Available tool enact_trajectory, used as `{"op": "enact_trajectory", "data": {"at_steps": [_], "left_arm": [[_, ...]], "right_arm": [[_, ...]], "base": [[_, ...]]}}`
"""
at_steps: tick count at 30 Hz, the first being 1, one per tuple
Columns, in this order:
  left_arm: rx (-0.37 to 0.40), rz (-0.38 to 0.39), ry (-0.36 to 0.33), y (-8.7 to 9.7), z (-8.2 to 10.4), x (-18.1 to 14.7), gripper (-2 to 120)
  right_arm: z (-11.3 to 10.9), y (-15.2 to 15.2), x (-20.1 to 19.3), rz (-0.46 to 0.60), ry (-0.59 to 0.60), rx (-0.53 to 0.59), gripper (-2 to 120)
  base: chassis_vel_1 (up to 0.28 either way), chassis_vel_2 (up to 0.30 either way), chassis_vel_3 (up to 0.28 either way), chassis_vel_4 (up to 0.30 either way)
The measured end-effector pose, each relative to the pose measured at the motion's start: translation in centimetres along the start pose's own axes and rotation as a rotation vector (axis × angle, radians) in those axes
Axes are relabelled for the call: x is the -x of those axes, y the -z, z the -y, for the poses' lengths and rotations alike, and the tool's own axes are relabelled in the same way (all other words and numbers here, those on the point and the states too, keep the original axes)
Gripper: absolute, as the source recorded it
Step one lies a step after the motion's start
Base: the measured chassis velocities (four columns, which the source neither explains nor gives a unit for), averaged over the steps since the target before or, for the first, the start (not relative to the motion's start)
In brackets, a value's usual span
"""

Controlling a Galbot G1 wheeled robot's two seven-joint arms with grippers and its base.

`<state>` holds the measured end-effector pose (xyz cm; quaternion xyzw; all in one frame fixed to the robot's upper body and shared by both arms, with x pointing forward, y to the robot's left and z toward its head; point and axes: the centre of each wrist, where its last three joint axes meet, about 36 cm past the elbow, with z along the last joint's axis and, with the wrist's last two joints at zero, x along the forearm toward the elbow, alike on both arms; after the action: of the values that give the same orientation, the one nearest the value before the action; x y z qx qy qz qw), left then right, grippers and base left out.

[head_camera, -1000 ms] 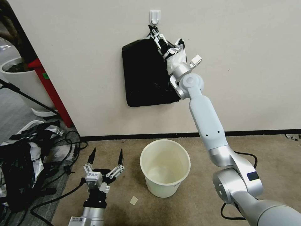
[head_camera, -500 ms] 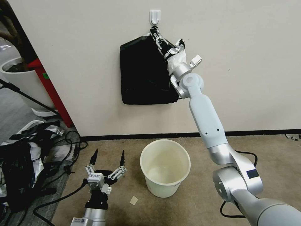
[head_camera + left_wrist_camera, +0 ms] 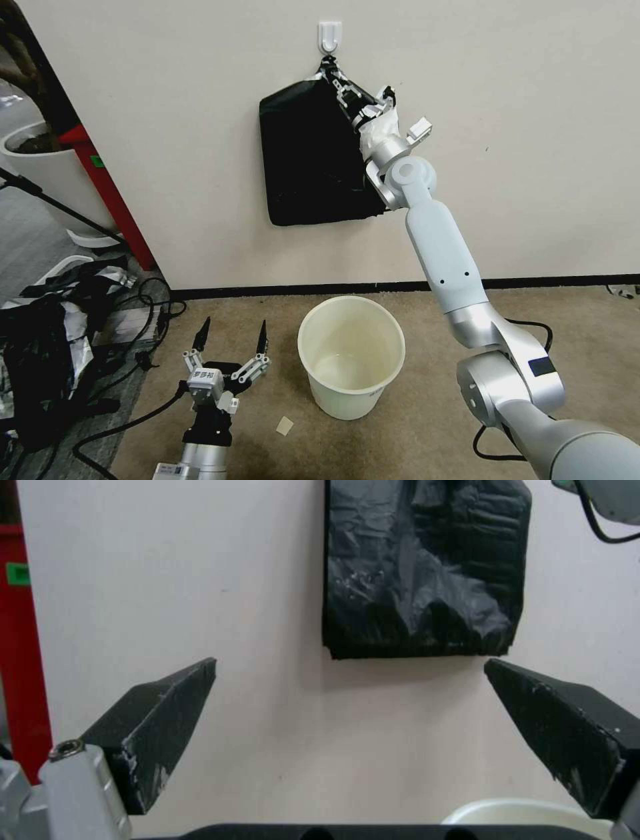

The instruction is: Place a trash bag onto the trash bin.

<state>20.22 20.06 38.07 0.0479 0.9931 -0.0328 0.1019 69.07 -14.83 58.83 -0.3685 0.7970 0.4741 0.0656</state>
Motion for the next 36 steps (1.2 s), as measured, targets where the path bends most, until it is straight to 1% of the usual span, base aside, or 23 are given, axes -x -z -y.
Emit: {"op": "enact_trajectory", "data": {"at_steps": [5, 8, 10, 13, 14, 17, 18, 20, 22, 23, 27, 32, 36], "left_arm": [[0.0, 0.002, 0.001, 0.0, 0.0, 0.0, 100], [0.001, 0.004, 0.001, -0.1, -0.1, 0.1, 100], [0.001, 0.004, 0.002, -0.1, -0.1, 0.1, 100], [-0.001, 0.004, 0.002, -0.2, -0.1, 0.1, 100], [-0.001, 0.004, 0.002, -0.2, -0.1, 0.1, 100], [-0.002, 0.007, 0.003, -0.2, -0.1, 0.1, 100], [-0.002, 0.007, 0.003, -0.2, -0.1, 0.1, 100], [-0.002, 0.01, 0.004, -0.2, -0.1, 0.2, 100], [-0.002, 0.011, 0.004, -0.2, -0.1, 0.2, 100], [-0.003, 0.015, 0.006, -0.3, -0.1, 0.2, 100], [-0.005, 0.018, 0.008, -0.3, -0.1, 0.2, 100], [-0.007, 0.02, 0.01, -0.3, -0.1, 0.2, 100], [-0.026, 0.021, 0.013, -0.2, -0.3, 0.2, 100]], "right_arm": [[-0.5, -0.3, -0.4, 0.006, 0.016, -0.013, 0], [-1.4, -1.3, -1.7, 0.0, 0.042, -0.027, 0], [-1.5, -1.5, -2.0, -0.002, 0.045, -0.03, 0], [-2.1, -3.3, -4.0, -0.022, 0.056, -0.046, 0], [-2.1, -3.3, -4.0, -0.022, 0.056, -0.046, 0], [-2.4, -4.9, -6.0, -0.043, 0.05, -0.056, 0], [-2.4, -4.9, -6.0, -0.043, 0.05, -0.056, 0], [-2.7, -5.9, -7.6, -0.057, 0.041, -0.061, 0], [-2.7, -6.2, -8.0, -0.059, 0.039, -0.062, 0], [-3.0, -6.9, -9.4, -0.069, 0.031, -0.065, 0], [-3.5, -8.4, -12.4, -0.084, 0.016, -0.062, 0], [-3.9, -9.0, -14.0, -0.092, 0.012, -0.066, 0], [-4.9, -9.6, -16.5, -0.108, 0.01, -0.086, 0]], "base": [[0.0, 0.0, 0.0, 0.0], [0.0, 0.0, 0.0, 0.0], [0.0, 0.0, 0.0, 0.0], [0.0, 0.0, 0.0, 0.0], [0.0, 0.0, 0.0, 0.0], [0.0, 0.0, 0.0, 0.0], [0.0, 0.0, 0.0, 0.0], [0.0, 0.0, 0.0, 0.0], [0.0, 0.0, 0.0, 0.0], [0.0, 0.0, 0.0, 0.0], [0.0, 0.0, 0.0, 0.0], [0.0, 0.0, 0.0, 0.0], [0.0, 0.0, 0.0, 0.0]]}}
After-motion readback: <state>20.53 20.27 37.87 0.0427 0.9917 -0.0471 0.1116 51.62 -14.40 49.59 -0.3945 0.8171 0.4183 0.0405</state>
